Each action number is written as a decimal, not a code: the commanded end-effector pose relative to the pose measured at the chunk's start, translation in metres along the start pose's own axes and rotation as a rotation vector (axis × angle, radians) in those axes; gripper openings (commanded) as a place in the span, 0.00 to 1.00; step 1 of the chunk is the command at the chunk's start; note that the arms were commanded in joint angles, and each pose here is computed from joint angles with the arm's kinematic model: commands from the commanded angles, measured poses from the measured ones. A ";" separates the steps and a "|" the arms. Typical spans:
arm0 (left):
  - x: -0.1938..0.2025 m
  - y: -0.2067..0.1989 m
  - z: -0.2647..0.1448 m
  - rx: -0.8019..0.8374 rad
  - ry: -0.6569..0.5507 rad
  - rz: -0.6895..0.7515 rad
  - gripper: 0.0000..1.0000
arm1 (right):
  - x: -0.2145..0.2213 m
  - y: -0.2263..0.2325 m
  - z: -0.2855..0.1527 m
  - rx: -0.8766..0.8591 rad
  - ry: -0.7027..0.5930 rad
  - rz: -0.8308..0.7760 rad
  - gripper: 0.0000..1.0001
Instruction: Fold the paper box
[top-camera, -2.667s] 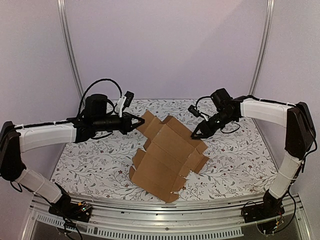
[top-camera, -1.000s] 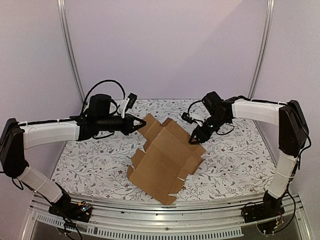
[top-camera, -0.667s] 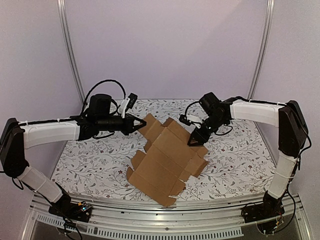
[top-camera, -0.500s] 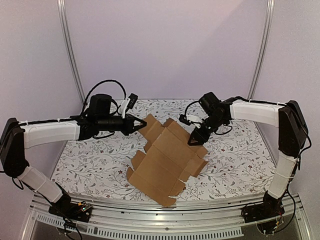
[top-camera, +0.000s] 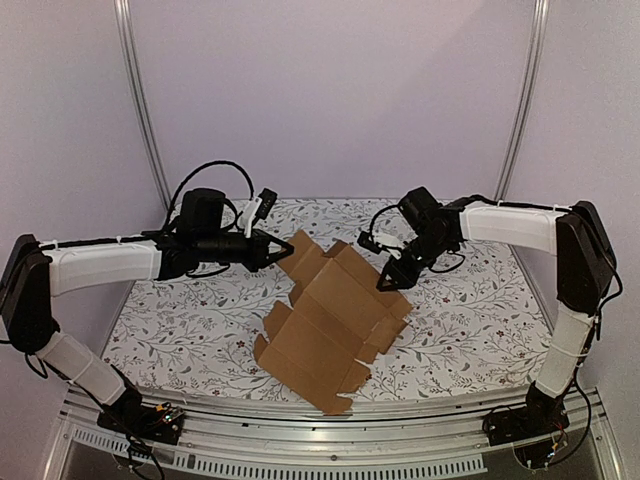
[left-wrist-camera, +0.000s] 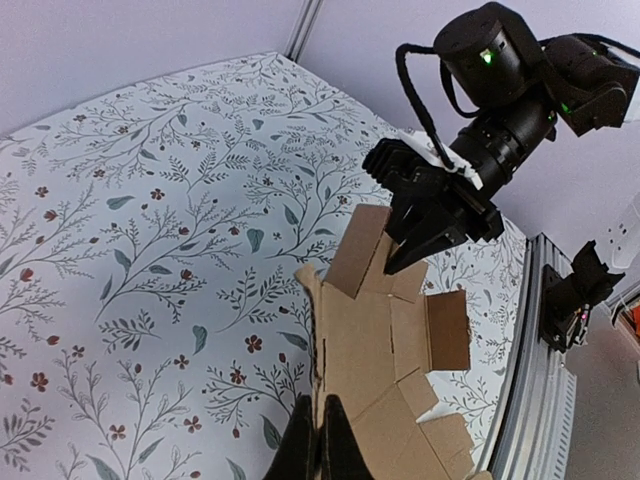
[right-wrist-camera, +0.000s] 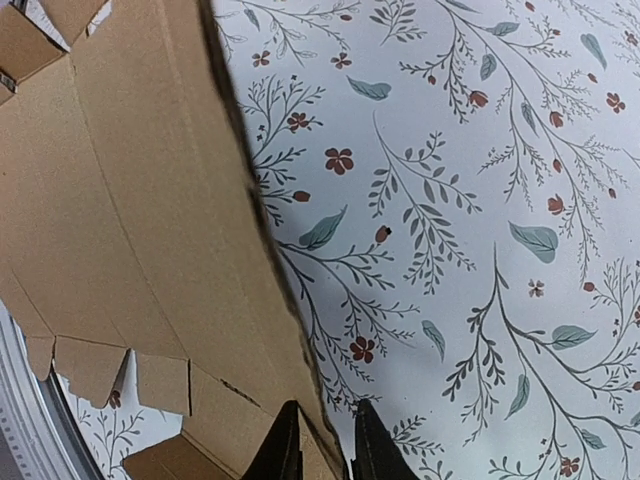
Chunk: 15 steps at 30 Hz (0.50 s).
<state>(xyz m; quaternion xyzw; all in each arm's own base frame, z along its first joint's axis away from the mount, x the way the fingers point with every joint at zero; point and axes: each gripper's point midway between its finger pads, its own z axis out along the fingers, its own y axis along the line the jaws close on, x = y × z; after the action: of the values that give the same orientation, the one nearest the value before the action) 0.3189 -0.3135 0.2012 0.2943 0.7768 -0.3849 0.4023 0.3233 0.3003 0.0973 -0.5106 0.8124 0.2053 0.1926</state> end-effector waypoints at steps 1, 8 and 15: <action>-0.002 -0.002 0.003 0.001 -0.001 0.012 0.00 | 0.001 0.013 -0.003 -0.051 -0.018 0.029 0.15; -0.001 0.004 0.001 -0.033 -0.012 0.003 0.00 | -0.005 0.017 -0.011 -0.060 -0.047 0.037 0.03; 0.000 0.011 -0.004 -0.086 -0.009 -0.008 0.05 | -0.009 0.020 -0.021 -0.051 -0.067 0.050 0.00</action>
<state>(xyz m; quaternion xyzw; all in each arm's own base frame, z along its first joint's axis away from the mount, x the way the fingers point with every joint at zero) 0.3265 -0.3093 0.2004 0.2803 0.7841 -0.3676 0.4141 0.3085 0.3023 0.1052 -0.4981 0.8131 0.2373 0.1855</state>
